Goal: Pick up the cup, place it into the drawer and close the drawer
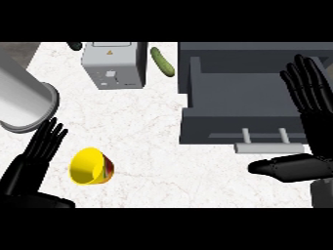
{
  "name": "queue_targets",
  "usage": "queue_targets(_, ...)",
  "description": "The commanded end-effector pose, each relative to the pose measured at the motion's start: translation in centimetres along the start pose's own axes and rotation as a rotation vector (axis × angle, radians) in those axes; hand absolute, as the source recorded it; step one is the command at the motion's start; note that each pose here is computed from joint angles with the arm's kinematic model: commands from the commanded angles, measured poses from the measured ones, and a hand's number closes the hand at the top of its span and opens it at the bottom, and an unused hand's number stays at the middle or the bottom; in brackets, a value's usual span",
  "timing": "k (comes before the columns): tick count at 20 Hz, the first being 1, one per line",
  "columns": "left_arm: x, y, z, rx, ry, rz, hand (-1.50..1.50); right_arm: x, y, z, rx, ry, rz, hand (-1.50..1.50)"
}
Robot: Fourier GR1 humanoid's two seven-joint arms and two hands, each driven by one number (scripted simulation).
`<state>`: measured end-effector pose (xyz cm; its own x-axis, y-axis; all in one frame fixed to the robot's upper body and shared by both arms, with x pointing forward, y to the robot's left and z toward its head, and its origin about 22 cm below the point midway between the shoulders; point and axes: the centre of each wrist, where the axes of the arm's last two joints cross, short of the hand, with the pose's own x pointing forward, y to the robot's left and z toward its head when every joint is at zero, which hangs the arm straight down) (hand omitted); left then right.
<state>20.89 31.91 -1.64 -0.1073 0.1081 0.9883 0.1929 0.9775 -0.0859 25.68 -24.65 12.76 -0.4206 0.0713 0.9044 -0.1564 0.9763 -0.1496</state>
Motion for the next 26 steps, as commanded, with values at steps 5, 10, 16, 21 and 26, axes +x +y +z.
queue_targets(5, -7.6, 0.0, 0.7, 0.027, 0.073, -0.034, -1.5, 1.9, 0.0, -1.7, 0.01, -0.019, 0.003, -1.5)
queue_targets(10, -7.9, 2.9, -1.0, 0.059, 0.066, -0.06, -1.5, 2.6, -0.9, -2.0, 0.016, -0.004, 0.01, -1.5)
queue_targets(16, -11.6, 3.6, 0.0, 0.051, 0.074, -0.038, -1.5, 0.6, -2.6, -0.6, 0.005, -0.009, 0.027, -1.5)
queue_targets(21, -13.6, 3.2, 1.0, 0.053, 0.037, -0.044, -1.5, -0.1, 0.1, -0.9, 0.011, -0.003, 0.007, -1.5)
queue_targets(26, -15.0, 1.4, 1.4, 0.064, 0.02, -0.034, -1.5, 1.9, -2.7, -1.1, 0.023, -0.001, 0.01, -1.5)
